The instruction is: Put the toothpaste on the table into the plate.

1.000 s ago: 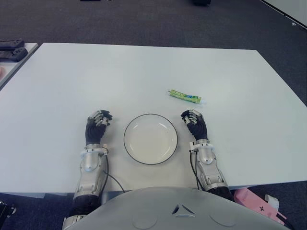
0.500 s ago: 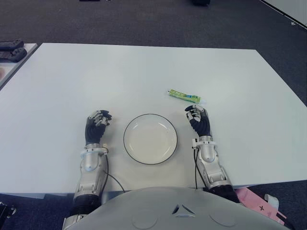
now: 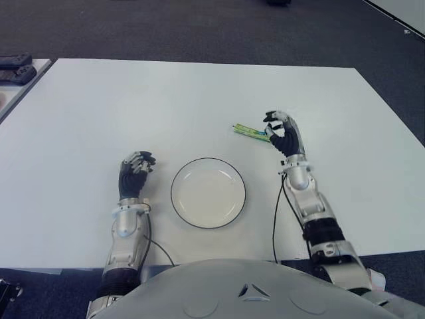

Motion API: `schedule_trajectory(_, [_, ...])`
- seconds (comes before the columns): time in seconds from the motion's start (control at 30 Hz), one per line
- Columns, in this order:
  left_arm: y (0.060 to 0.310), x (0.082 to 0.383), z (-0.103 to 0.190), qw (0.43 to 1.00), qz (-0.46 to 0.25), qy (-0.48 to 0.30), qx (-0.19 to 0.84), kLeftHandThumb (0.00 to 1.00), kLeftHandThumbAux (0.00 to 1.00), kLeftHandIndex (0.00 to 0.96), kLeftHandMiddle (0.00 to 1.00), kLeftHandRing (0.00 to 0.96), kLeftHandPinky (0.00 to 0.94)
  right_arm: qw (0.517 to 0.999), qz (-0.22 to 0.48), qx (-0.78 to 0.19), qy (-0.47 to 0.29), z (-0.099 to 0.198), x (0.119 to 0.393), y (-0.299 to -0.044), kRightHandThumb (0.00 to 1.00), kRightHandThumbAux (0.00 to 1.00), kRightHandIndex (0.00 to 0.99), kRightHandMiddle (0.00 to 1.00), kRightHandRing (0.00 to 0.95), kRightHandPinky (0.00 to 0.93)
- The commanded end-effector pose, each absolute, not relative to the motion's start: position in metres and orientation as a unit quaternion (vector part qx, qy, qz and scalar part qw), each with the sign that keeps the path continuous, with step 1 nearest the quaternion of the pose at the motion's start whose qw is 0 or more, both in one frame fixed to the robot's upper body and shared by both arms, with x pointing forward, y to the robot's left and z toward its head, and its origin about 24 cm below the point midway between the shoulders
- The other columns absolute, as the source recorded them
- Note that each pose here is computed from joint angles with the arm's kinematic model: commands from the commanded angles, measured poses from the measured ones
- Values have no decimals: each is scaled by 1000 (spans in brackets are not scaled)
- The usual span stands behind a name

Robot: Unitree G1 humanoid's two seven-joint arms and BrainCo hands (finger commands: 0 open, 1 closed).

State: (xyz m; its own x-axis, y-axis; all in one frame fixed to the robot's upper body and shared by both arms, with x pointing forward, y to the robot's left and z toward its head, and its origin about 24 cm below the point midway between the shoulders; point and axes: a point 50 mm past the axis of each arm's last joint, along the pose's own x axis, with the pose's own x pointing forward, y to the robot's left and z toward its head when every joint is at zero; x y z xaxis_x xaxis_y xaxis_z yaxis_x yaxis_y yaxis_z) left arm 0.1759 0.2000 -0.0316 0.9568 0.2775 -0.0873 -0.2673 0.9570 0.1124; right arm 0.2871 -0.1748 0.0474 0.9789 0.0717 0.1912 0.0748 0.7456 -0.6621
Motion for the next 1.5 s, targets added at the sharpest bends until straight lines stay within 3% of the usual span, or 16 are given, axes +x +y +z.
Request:
schedule_trajectory(0.03, [199, 165, -46, 985, 139, 95, 48, 705, 725, 428, 498, 497, 521, 903, 14, -422, -79, 47, 304, -185, 508, 642, 145, 68, 76, 85])
schedule_trajectory(0.1, [199, 165, -46, 985, 139, 95, 48, 704, 725, 427, 497, 497, 522, 894, 14, -441, -77, 47, 311, -188, 498, 595, 72, 30, 34, 42])
schedule_trajectory(0.23, [199, 164, -47, 984, 142, 97, 49, 704, 725, 427, 498, 499, 525, 865, 14, -497, -66, 44, 330, -196, 544, 480, 20, 7, 8, 11])
schedule_trajectory(0.37, [199, 164, -47, 984, 142, 97, 49, 704, 725, 427, 498, 500, 526, 837, 17, -543, -60, 45, 340, -199, 550, 355, 4, 1, 1, 2])
schedule_trajectory(0.6, [198, 162, -47, 984, 143, 99, 43, 705, 725, 427, 498, 501, 525, 801, 29, -598, -28, 48, 356, -201, 535, 219, 0, 0, 0, 0])
schedule_trajectory(1.5, [198, 158, -46, 982, 150, 103, 43, 705, 724, 429, 499, 495, 518, 687, 123, -710, 97, 31, 369, -192, 561, 132, 0, 0, 0, 0])
